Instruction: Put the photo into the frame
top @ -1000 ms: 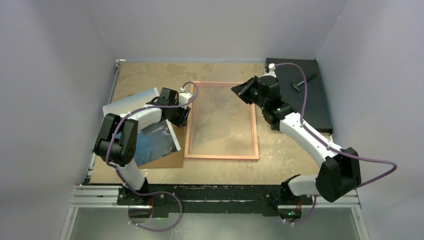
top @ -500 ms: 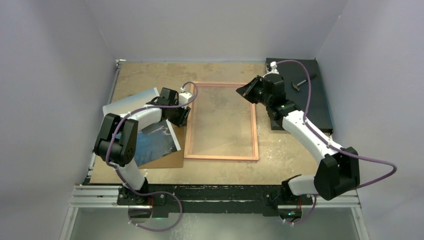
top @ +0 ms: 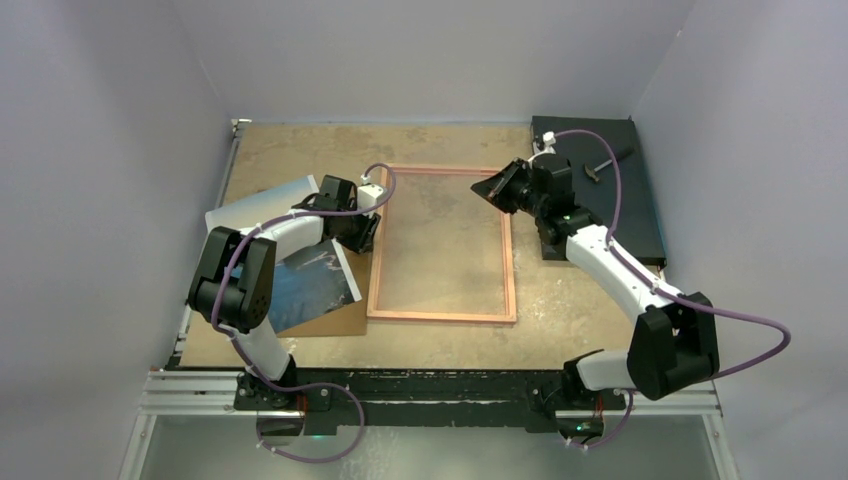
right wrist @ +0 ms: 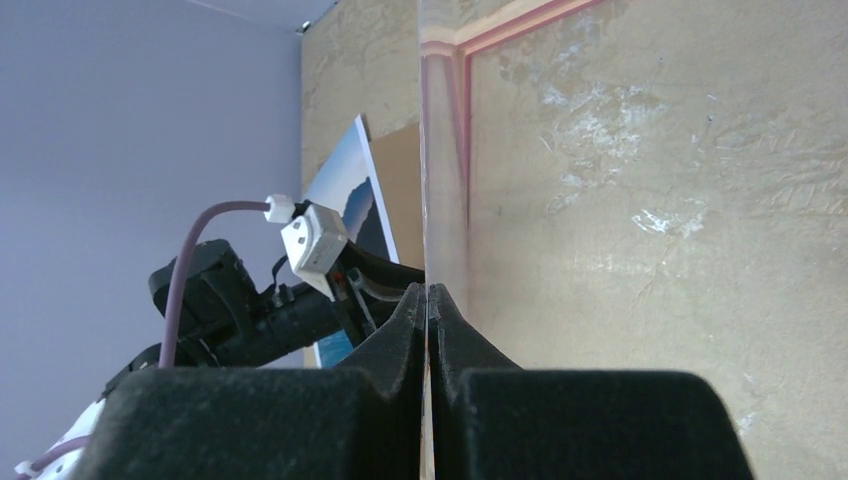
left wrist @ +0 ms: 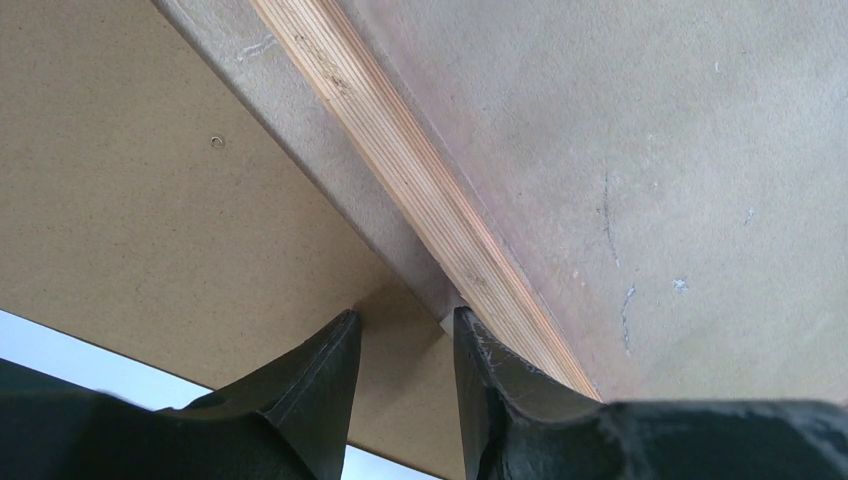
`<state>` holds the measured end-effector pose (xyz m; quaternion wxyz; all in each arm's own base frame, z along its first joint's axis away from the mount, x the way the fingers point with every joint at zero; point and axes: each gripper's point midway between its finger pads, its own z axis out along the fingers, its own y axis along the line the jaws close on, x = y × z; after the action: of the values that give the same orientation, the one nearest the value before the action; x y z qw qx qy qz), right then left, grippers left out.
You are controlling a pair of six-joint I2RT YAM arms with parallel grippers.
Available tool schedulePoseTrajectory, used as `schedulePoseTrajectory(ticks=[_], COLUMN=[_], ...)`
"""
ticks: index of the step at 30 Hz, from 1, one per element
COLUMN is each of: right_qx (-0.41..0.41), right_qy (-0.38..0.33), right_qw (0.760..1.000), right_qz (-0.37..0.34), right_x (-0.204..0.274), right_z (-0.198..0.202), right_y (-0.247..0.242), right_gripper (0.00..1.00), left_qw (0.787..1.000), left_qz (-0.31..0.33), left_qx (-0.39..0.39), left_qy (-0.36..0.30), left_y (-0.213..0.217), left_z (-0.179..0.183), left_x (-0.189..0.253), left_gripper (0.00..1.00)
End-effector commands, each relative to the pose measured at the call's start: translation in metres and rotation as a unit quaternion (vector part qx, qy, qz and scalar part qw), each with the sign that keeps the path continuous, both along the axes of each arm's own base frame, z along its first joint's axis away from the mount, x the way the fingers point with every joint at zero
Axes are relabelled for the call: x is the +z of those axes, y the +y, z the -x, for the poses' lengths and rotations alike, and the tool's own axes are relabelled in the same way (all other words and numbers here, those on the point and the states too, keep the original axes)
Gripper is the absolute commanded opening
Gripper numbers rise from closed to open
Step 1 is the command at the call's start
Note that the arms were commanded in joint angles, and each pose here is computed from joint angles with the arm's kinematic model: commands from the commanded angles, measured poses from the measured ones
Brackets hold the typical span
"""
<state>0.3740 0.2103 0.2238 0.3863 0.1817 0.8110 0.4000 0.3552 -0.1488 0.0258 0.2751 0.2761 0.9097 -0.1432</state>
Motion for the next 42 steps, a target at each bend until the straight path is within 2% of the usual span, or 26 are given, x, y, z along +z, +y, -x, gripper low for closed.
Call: schedulePoseTrajectory(ticks=[1,18,30,42], right_qx=[0.007,0.002,0.009,-0.043], right_qy=[-0.009,0.002,0.024,0.023], right_qw=[0.999,0.992,0.990,0.990], right_qz=[-0.042,-0.122,-0.137,-0.134], right_x=[0.020,0.042,0.036,0.045], right_z=[0.005,0.009,0.007,0.001], right_y=[0.008,0.025,0.045,0.034], right_gripper=[0.00,0.00,0.00,0.00], left_qw=[1.000,1.000,1.000,1.000], left_qz=[0.003,0.010,0.018,0.016], left_qx=[-0.003,-0.005,-0.007,-0.006], left_qy=[0.007,0.014,0.021,0.022], left_y=[0.000,-0.002,-0.004,-0.003], left_z=[0.004,0.010,0.013,0.014], left_x=[-0.003,-0.006,-0.008,-0.010], left_gripper=[0.37,0.34,0.32,0.29])
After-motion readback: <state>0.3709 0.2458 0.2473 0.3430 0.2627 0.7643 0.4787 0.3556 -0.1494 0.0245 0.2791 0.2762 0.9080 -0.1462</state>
